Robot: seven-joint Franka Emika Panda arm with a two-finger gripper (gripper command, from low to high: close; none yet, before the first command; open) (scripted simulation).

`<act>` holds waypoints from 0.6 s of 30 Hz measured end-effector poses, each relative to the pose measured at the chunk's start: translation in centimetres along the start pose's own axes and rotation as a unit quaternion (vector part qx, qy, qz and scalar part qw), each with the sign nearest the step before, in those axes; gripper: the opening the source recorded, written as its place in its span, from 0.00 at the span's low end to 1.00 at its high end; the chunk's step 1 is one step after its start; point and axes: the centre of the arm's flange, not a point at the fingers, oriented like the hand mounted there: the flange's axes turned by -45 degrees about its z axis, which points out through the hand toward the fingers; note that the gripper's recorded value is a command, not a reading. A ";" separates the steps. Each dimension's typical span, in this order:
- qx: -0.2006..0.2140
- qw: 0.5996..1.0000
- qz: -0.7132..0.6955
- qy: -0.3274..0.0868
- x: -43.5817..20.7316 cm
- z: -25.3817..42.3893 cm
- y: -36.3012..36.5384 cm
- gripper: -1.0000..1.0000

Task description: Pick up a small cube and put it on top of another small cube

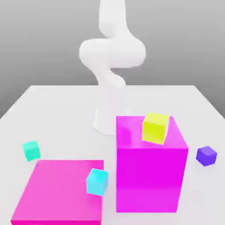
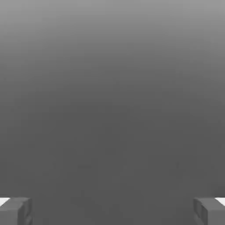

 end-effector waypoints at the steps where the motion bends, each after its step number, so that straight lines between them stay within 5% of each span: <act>1: -0.010 1.000 0.020 -0.018 -0.6 2.6 2.0 0.50; 10: -0.095 0.960 0.207 -0.164 -14.3 19.7 19.0 0.50; 18: -0.165 0.863 0.388 -0.279 -35.9 24.4 29.2 0.50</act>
